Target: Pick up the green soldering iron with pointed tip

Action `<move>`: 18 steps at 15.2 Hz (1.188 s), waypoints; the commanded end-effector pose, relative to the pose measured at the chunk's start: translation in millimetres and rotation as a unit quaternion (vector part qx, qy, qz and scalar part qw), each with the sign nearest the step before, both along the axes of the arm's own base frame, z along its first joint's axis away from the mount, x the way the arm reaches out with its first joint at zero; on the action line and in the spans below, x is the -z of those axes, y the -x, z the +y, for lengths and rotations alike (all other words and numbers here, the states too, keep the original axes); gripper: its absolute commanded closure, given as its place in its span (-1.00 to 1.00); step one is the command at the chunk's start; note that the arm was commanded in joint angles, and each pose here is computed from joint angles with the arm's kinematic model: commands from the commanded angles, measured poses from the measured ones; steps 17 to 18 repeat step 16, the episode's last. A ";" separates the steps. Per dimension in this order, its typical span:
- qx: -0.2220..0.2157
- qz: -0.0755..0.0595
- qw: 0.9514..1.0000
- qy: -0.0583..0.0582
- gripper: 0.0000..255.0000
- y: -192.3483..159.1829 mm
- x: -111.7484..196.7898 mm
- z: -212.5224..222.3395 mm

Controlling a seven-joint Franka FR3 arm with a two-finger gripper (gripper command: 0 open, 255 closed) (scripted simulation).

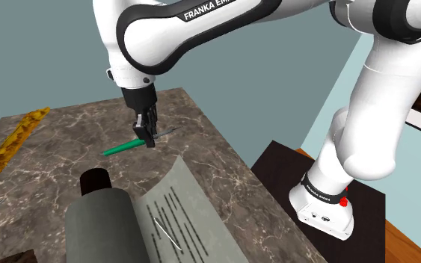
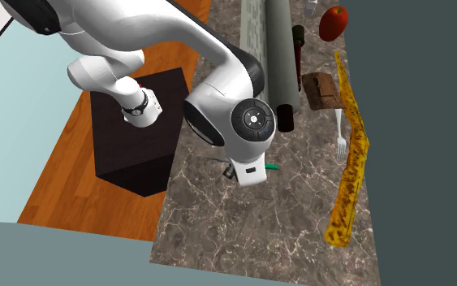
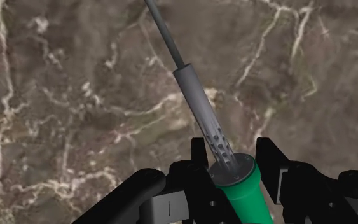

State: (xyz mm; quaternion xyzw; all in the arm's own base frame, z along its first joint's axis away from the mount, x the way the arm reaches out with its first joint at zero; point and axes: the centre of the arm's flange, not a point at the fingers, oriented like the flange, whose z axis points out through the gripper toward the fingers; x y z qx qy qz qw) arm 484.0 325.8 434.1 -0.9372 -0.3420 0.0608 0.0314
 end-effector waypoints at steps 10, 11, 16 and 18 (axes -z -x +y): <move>0.000 0.000 1.000 0.000 1.00 -0.4 -54.9 -0.1; 0.000 0.000 1.000 0.000 1.00 -0.4 -60.2 -0.1; 0.000 0.000 1.000 0.000 1.00 -0.3 -76.8 -0.1; 0.000 0.000 1.000 0.000 1.00 -0.3 -76.8 -0.1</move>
